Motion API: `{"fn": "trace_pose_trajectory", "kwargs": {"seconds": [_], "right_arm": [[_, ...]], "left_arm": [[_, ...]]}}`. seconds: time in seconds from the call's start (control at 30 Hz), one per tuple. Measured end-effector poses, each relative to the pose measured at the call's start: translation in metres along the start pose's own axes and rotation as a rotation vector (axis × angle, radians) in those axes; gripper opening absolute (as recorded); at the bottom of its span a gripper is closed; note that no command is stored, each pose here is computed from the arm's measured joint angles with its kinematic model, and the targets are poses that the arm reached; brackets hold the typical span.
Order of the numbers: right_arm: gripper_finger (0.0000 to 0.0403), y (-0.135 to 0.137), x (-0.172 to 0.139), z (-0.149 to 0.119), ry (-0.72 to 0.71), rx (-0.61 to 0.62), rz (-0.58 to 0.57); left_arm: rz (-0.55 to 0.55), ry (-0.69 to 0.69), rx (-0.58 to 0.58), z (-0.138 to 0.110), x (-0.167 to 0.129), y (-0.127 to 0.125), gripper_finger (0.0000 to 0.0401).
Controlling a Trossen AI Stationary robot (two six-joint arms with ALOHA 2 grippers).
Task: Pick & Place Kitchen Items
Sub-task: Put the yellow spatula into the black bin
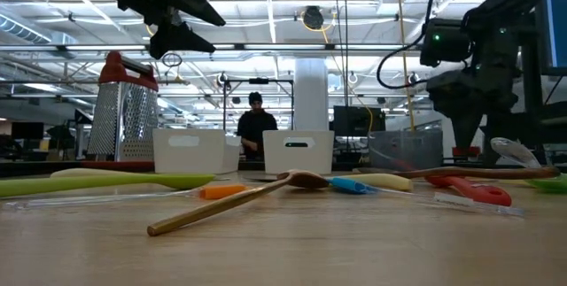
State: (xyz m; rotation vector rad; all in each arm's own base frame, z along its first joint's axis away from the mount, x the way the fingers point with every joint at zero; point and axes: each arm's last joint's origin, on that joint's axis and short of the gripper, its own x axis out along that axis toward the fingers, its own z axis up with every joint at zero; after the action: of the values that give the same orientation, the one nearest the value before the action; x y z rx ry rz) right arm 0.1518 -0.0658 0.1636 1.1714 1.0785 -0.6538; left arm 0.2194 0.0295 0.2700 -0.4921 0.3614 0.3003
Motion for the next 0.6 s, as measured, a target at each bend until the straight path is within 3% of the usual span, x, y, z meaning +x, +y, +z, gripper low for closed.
{"fn": "trace_pose_trajectory", "kwargs": {"seconds": [0.17, 0.6], "right_arm": [[0.0247, 0.0062, -0.0066, 0.0049, -0.052, -0.014, -0.009], [0.0247, -0.0001, -0.0081, 0.0004, -0.028, 0.013, -0.105]], "left_arm": [[0.0, 0.0, 0.0, 0.0001, 0.0, 0.0, 0.0267], [0.0, -0.002, 0.015, 0.0003, -0.0001, -0.0001, 0.0267]]}}
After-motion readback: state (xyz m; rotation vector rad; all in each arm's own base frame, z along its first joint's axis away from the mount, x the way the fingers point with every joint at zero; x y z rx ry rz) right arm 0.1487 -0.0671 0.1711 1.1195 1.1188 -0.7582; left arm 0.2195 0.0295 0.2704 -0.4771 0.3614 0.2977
